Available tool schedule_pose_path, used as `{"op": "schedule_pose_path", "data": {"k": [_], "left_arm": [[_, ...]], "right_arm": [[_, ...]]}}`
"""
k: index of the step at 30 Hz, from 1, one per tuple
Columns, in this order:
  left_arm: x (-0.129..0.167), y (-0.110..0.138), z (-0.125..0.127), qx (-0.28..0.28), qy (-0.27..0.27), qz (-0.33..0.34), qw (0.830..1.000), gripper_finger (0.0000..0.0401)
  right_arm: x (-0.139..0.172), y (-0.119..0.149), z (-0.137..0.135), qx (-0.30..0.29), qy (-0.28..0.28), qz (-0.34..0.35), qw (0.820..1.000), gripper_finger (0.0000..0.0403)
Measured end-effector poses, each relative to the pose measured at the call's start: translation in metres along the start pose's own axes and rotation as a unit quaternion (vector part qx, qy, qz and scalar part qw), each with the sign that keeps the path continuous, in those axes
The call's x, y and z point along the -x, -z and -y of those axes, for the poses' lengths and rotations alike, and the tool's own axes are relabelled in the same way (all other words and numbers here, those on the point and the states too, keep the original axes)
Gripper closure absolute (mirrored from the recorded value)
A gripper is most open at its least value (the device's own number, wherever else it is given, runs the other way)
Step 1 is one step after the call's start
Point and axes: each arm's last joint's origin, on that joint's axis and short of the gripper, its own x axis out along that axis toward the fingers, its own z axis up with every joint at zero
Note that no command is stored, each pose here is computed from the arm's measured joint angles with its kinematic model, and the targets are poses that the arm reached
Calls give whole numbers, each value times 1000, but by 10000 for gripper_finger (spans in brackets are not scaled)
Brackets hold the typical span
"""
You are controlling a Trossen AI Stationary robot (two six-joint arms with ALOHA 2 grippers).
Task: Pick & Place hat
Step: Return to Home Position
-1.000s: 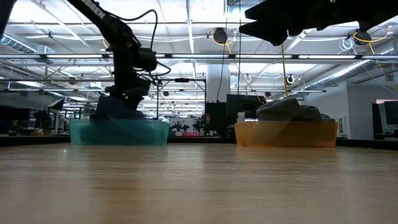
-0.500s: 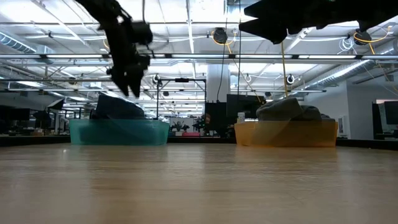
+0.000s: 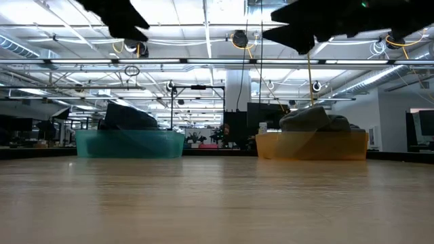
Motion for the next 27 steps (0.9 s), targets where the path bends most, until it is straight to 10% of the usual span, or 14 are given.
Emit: {"op": "schedule_pose_path", "data": {"k": [14,27], "left_arm": [[37,100,34,3,44,127,991,34],[54,145,46,20,90,205,974,34]], "right_arm": [[68,66,12,-36,-58,31,997,124],[100,60,20,-42,-58,87,994,124]]}}
